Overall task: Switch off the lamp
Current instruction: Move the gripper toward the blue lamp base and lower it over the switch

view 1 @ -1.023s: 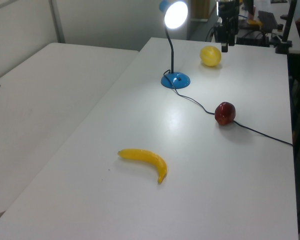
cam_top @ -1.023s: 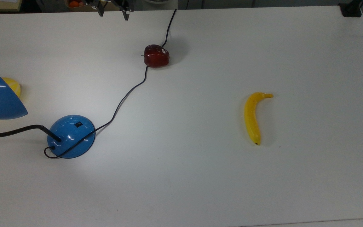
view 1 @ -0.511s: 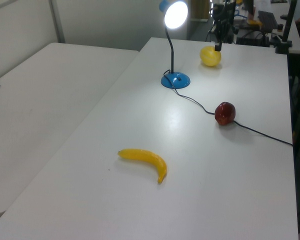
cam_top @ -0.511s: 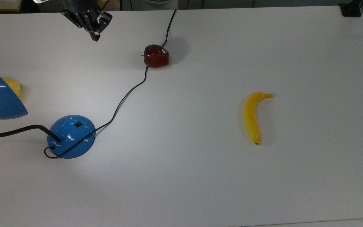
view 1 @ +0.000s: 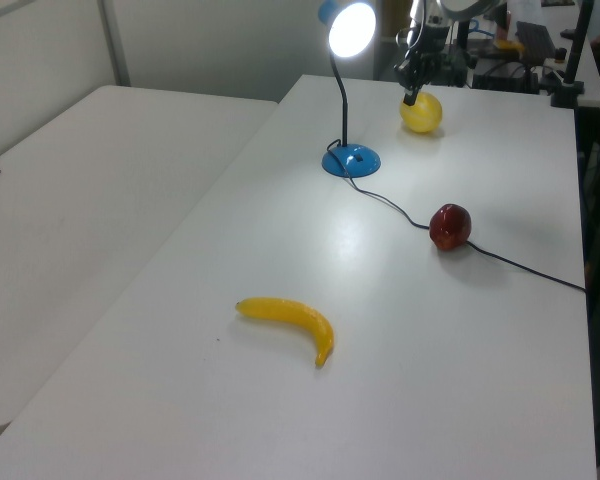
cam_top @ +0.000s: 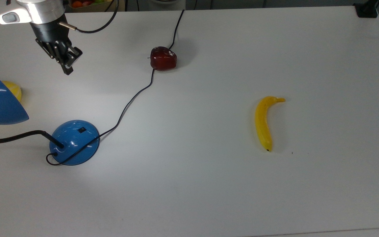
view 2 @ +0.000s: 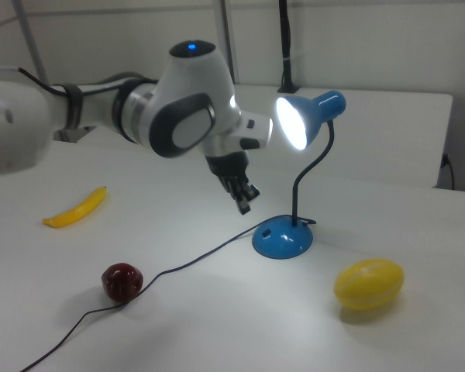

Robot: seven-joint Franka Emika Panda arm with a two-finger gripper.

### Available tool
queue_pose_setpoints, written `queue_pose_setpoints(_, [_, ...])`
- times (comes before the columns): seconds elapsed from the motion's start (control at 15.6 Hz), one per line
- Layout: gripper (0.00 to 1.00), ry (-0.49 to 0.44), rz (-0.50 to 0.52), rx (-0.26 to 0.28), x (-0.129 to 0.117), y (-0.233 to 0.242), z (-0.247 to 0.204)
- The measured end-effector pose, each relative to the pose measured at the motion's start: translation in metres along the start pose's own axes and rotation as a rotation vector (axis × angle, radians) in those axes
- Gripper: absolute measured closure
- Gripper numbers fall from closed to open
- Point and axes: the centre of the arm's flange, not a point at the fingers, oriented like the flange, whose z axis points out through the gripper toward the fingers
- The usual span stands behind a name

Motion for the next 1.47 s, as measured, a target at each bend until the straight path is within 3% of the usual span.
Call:
queue_pose_setpoints(0.45, [0.99, 0.141, 0.124, 0.031, 0.026, 0.015, 0.064])
queue_pose_setpoints(0.83, [0.99, 0.178, 0.171, 0.019, 0.024, -0.012, 0.102])
queue_pose_setpoints(1.47, [0.99, 0.165, 0.161, 0.005, 0.024, -0.029, 0.125])
